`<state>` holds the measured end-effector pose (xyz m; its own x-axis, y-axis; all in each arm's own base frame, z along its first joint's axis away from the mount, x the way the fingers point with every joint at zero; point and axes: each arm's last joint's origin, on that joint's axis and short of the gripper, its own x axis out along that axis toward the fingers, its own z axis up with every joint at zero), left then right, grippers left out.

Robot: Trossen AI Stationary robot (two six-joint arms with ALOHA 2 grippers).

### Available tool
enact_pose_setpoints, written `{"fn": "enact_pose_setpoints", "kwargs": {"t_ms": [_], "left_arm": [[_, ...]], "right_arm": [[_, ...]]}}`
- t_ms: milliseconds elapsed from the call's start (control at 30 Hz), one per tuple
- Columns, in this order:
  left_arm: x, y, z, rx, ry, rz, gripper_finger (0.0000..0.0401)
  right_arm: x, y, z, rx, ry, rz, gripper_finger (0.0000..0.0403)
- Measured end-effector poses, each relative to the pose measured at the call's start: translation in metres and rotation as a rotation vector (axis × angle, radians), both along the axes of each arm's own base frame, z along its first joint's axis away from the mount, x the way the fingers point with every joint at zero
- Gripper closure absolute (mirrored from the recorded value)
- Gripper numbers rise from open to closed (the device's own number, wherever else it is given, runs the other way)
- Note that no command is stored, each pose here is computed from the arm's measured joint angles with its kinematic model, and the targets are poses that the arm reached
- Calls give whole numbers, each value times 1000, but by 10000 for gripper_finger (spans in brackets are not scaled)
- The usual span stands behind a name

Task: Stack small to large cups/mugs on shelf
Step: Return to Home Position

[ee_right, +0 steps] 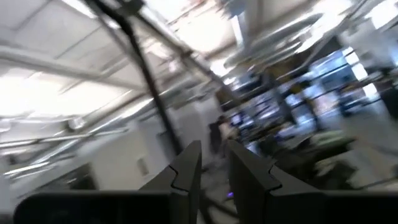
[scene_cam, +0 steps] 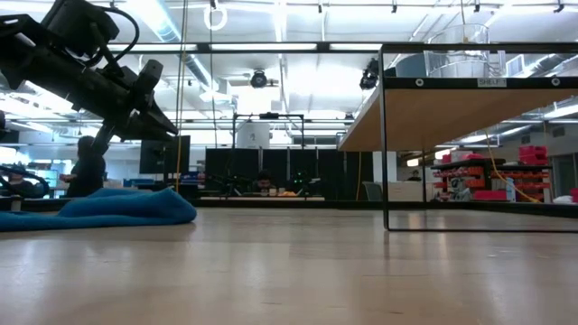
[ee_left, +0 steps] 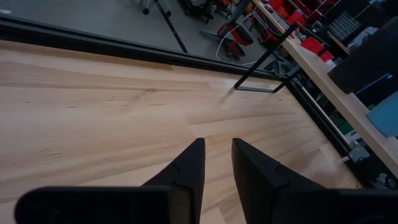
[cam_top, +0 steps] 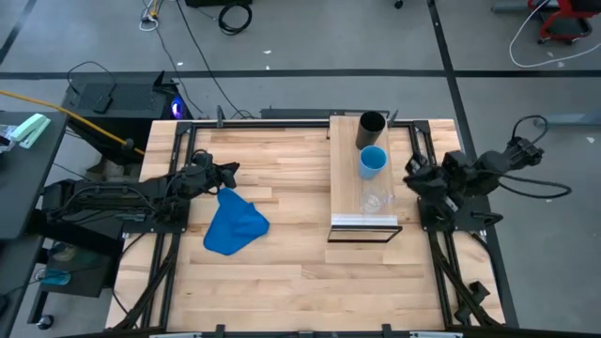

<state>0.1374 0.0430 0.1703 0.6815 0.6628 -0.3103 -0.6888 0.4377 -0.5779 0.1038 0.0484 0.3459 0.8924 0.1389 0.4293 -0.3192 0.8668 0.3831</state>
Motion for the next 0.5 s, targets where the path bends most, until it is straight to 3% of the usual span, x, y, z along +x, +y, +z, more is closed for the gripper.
{"fn": "enact_pose_setpoints", "kwargs": {"t_ms": [233, 500], "left_arm": [[0, 0, 0, 0, 0, 0, 315], [0, 0, 0, 0, -1, 0, 311]], "right_arm": [[2, 22, -23, -37, 68, 150, 321], [-17, 39, -33, -97, 35, 330, 321]]}}
